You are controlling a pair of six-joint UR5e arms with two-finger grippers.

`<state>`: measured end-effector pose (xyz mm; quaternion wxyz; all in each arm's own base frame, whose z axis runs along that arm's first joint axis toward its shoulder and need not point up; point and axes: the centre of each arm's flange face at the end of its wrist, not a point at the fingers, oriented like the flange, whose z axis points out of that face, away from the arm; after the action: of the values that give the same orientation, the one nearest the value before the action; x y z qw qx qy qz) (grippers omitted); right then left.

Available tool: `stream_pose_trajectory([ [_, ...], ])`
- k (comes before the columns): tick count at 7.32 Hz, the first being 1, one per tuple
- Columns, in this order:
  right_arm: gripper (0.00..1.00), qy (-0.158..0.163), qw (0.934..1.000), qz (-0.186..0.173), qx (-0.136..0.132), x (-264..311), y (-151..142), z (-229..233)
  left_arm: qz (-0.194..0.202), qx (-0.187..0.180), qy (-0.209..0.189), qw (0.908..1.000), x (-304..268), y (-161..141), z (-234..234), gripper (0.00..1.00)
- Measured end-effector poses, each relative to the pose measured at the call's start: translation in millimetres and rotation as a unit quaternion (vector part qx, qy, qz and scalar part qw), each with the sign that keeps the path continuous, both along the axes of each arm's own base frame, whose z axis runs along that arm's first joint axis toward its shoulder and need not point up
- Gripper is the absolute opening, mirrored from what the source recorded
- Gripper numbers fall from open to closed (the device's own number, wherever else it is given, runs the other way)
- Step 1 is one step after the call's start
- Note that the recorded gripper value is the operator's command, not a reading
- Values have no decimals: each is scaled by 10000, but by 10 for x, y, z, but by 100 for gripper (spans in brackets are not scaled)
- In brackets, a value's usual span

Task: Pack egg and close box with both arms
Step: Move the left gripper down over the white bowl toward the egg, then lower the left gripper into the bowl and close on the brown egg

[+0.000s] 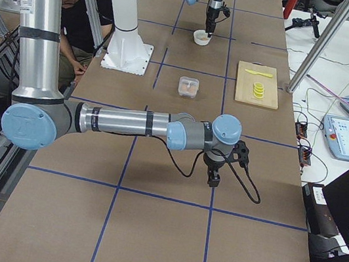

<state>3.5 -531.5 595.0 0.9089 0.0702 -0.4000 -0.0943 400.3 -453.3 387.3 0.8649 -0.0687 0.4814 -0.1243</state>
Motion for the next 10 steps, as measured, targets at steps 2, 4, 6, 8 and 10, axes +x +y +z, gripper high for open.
stream_pose_trajectory([
  [2, 100, 0, 10000, 0, 1, 0, 0, 1, 41, 32, -44, 10000, 88, 77, 20, 75],
  [4, 100, 0, 10000, 0, 0, 0, 0, 2, 87, 40, -50, 9999, 124, 132, 26, 74],
  [6, 100, 0, 10000, 0, 2, 0, 0, 0, 113, 28, -61, 9999, 137, 164, 44, 72],
  [8, 100, 0, 10000, -3, 0, -3, 1, 2, 140, 7, -93, 9999, 169, 182, 80, 72],
  [10, 100, 2, 10000, -6, -15, -6, 6, 14, 152, -10, -115, 9998, 187, 187, 107, 72],
])
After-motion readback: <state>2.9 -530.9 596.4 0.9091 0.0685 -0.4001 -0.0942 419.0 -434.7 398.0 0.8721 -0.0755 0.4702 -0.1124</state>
